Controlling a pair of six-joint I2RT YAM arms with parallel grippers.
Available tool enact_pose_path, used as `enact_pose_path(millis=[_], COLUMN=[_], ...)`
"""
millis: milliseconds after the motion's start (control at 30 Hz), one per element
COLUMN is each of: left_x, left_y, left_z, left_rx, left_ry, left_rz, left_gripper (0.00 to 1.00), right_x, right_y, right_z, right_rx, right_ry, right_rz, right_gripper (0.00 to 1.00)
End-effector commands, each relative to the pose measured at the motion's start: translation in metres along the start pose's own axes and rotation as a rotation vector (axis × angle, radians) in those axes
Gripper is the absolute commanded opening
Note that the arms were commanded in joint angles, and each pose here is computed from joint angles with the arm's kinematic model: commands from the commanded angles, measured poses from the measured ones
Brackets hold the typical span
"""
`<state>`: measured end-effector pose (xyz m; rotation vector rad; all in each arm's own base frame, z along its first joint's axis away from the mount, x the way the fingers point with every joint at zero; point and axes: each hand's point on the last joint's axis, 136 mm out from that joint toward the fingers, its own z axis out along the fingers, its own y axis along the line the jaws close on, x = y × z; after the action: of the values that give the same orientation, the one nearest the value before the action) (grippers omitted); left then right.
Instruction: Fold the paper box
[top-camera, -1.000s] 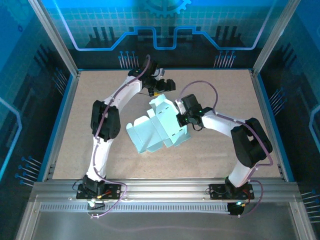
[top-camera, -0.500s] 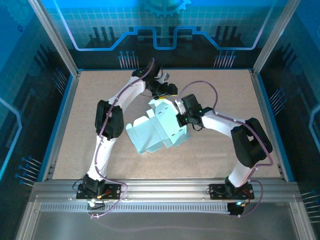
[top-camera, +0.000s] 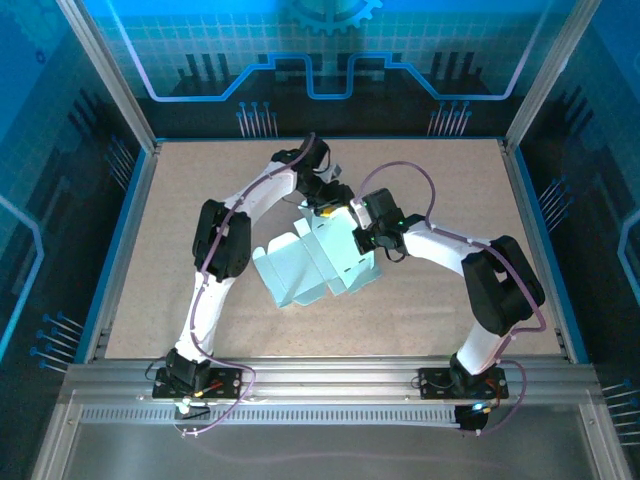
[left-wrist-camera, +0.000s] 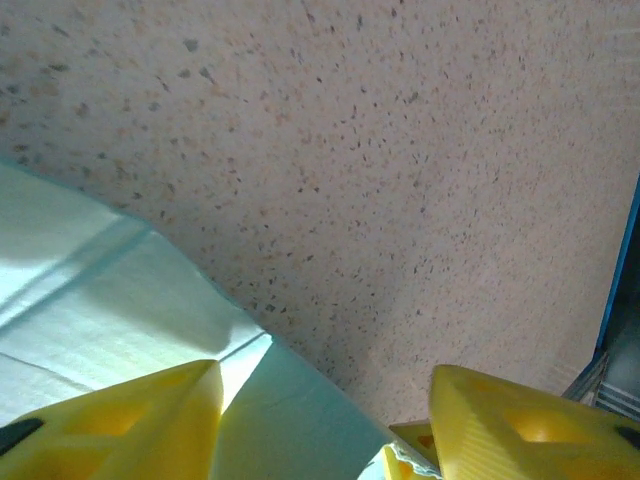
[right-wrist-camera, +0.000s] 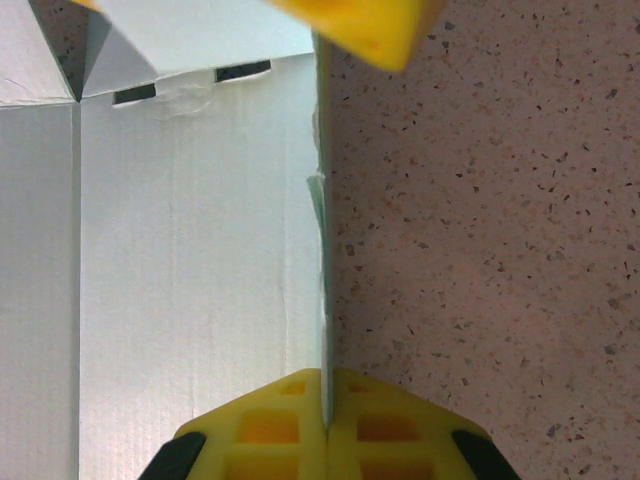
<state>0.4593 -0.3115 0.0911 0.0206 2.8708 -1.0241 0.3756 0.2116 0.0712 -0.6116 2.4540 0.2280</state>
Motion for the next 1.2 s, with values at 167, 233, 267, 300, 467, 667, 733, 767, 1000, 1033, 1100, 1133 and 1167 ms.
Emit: enact_pose_path(millis=[167,233,267,300,467,667,733,767,1000,1033,1100,1133,1167], left_x=[0.013,0.014,0.015,0.015,0.014,0.014,0.013,0.013,0.012,0.011,0.010,0.010,0.010], left_y=[-0.024,-0.023,-0.023,-0.023,-0.023,-0.026,-0.027,-0.026,-0.030,-0.030,-0.033,-0.033,-0.035], left_z=[-0.012,-0.010,-0.009,-0.008,-0.009,-0.009,-0.010,-0.010,-0.012,-0.014,-0.018,-0.019,-0.022], left_rx=[0.040,0.034,0.034,0.034,0.034,0.045,0.048,0.047,0.057,0.059,0.060,0.060,0.061], left_ry=[0.005,0.007,0.008,0.008,0.003,0.000,-0.002,-0.003,-0.015,-0.023,-0.034,-0.039,-0.045], left_rz=[-0.025,-0.036,-0.041,-0.043,-0.052,-0.053,-0.055,-0.056,-0.056,-0.055,-0.057,-0.057,-0.057], left_gripper=[0.46,0.44,0.43,0.40,0.33,0.27,0.40,0.45,0.54,0.55,0.57,0.59,0.61], right_x=[-0.006,-0.006,-0.006,-0.006,-0.005,-0.005,-0.005,-0.005,-0.004,-0.003,-0.004,-0.003,-0.003], right_y=[0.004,0.006,0.006,0.007,0.006,0.005,0.006,0.005,0.004,0.003,0.002,0.001,0.001], right_z=[0.007,0.007,0.008,0.008,0.008,0.009,0.009,0.009,0.010,0.010,0.009,0.010,0.010], right_rx=[0.032,0.036,0.038,0.040,0.057,0.067,0.067,0.069,0.083,0.086,0.094,0.096,0.099], right_ry=[0.006,0.008,0.009,0.010,0.011,0.015,0.016,0.016,0.022,0.023,0.022,0.025,0.027], right_rz=[-0.070,-0.079,-0.083,-0.086,-0.093,-0.102,-0.105,-0.106,-0.114,-0.114,-0.119,-0.120,-0.122], right_gripper=[0.00,0.00,0.00,0.00,0.00,0.00,0.00,0.00,0.01,0.01,0.01,0.01,0.01])
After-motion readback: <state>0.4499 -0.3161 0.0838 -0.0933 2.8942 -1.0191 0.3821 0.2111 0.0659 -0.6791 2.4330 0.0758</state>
